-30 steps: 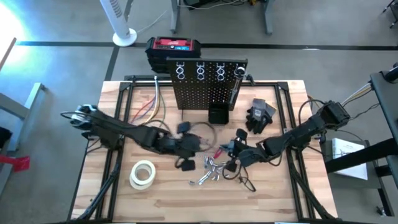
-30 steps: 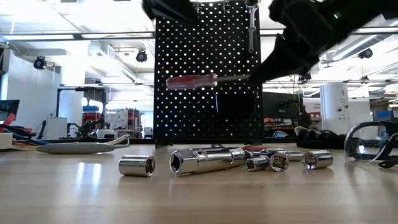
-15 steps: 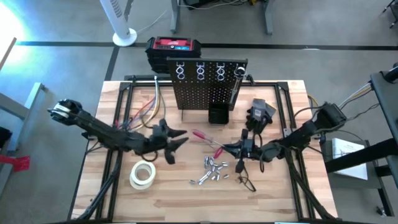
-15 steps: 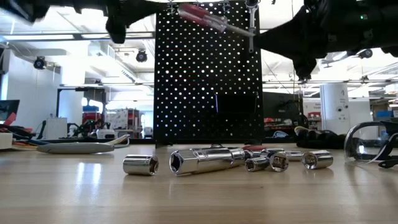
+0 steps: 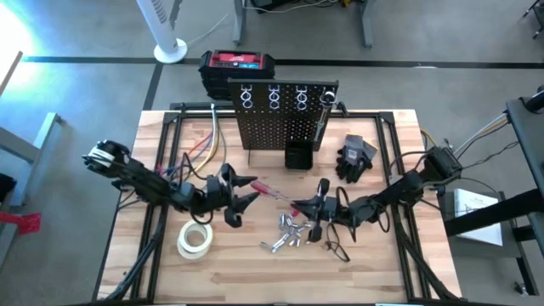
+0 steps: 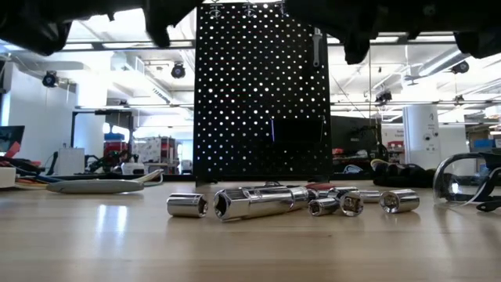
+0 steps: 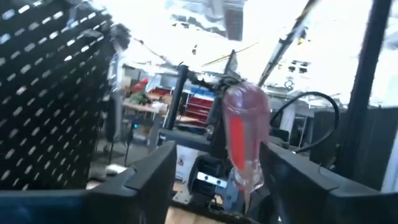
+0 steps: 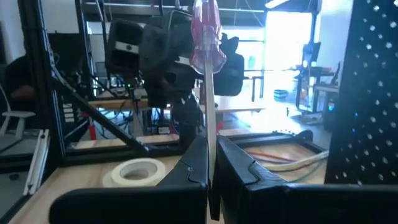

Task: Hang tools onto peg board
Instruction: Hang the red screwdriver on the peg board

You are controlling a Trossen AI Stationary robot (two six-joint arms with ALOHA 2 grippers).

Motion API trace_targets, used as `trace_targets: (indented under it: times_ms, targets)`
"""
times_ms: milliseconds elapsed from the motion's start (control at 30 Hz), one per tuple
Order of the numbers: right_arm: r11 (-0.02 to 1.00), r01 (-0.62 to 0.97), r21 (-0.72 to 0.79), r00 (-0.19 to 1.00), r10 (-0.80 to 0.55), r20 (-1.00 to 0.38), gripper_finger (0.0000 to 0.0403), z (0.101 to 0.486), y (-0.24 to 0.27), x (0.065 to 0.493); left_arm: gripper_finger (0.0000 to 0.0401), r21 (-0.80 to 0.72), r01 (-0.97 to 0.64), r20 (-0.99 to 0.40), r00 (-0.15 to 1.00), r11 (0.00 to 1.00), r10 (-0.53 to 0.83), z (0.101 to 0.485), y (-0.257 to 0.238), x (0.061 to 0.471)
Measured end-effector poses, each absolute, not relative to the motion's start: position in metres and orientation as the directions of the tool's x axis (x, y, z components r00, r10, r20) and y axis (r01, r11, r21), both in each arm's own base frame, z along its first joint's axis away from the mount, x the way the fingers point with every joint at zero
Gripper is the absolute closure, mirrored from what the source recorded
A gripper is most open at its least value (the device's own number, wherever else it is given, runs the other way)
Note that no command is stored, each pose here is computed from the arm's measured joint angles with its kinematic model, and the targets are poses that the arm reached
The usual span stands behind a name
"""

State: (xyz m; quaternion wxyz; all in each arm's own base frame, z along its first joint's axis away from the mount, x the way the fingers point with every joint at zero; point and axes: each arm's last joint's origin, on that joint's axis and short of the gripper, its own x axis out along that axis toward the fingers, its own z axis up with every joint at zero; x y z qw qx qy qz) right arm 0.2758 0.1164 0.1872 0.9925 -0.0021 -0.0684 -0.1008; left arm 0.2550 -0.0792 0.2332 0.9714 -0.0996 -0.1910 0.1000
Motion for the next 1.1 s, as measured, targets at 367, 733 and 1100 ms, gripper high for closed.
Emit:
trace_targets:
  times_ms: [367, 733, 1100]
  targets:
    - [0.978, 0.211, 0.011, 0.970, -0.210, 0.120, 0.0403, 0.180, 0.119, 0.281, 0.0176, -0.112, -0.172, 0.381, 0.902, 0.979, 0.202, 0.261, -0.087, 0.273]
    - [0.972, 0.232, -0.023, 0.957, -0.225, 0.182, 0.0403, 0.188, 0.119, 0.278, 0.0233, -0.127, -0.165, 0.367, 0.908, 0.978, 0.201, 0.261, -0.087, 0.273]
    - [0.974, 0.221, -0.040, 0.959, -0.209, 0.193, 0.0403, 0.189, 0.119, 0.278, 0.0316, -0.133, -0.140, 0.390, 0.903, 0.981, 0.182, 0.271, -0.088, 0.271]
